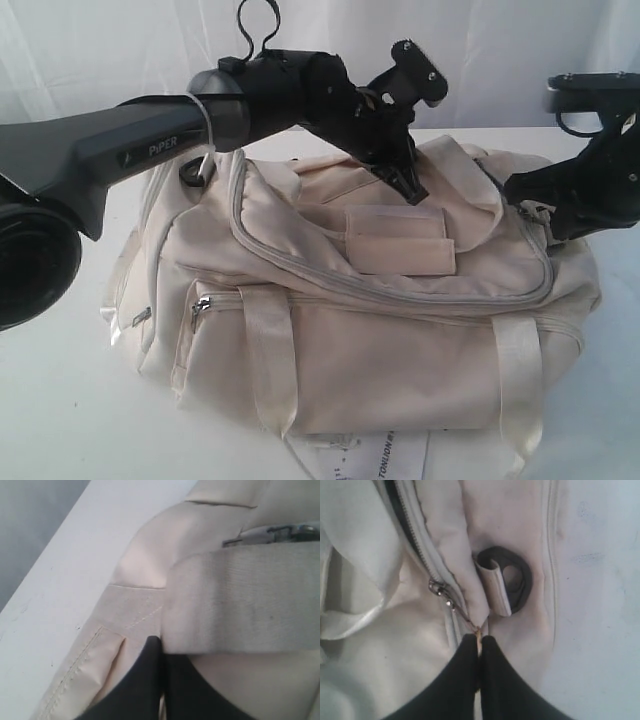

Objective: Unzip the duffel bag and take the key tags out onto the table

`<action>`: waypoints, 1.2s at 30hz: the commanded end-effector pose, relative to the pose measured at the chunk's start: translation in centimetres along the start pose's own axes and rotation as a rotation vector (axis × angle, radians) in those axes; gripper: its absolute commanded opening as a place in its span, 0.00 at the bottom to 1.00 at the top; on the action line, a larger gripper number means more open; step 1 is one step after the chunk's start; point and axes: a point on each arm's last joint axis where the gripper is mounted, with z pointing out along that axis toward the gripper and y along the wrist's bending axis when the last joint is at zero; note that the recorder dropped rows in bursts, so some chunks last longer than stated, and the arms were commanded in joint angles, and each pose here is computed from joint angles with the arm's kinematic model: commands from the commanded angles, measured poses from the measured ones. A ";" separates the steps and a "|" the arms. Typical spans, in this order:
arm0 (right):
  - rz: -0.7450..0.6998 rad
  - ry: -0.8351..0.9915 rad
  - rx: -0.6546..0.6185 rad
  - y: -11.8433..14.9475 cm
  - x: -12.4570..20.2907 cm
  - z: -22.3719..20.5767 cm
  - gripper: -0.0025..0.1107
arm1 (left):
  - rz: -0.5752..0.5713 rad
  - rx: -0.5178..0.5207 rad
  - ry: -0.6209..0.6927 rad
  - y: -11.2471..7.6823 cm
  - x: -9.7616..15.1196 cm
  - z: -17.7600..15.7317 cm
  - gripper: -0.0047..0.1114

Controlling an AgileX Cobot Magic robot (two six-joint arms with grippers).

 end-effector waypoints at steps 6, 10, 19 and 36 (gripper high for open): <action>-0.043 0.107 0.003 0.0 2.3 -2.7 0.02 | -0.046 -0.081 -0.005 2.8 0.3 -1.3 0.04; -0.042 0.137 -0.005 0.0 3.6 -2.3 0.02 | -0.045 -0.088 -0.015 2.8 0.2 -1.3 0.04; -0.106 0.162 -0.044 1.7 5.9 -2.7 0.02 | -0.054 -0.102 -0.026 3.2 0.3 -1.4 0.04; -0.071 0.013 0.093 0.6 4.6 -4.3 0.02 | -0.123 -0.149 -0.099 4.5 -2.0 -5.0 0.04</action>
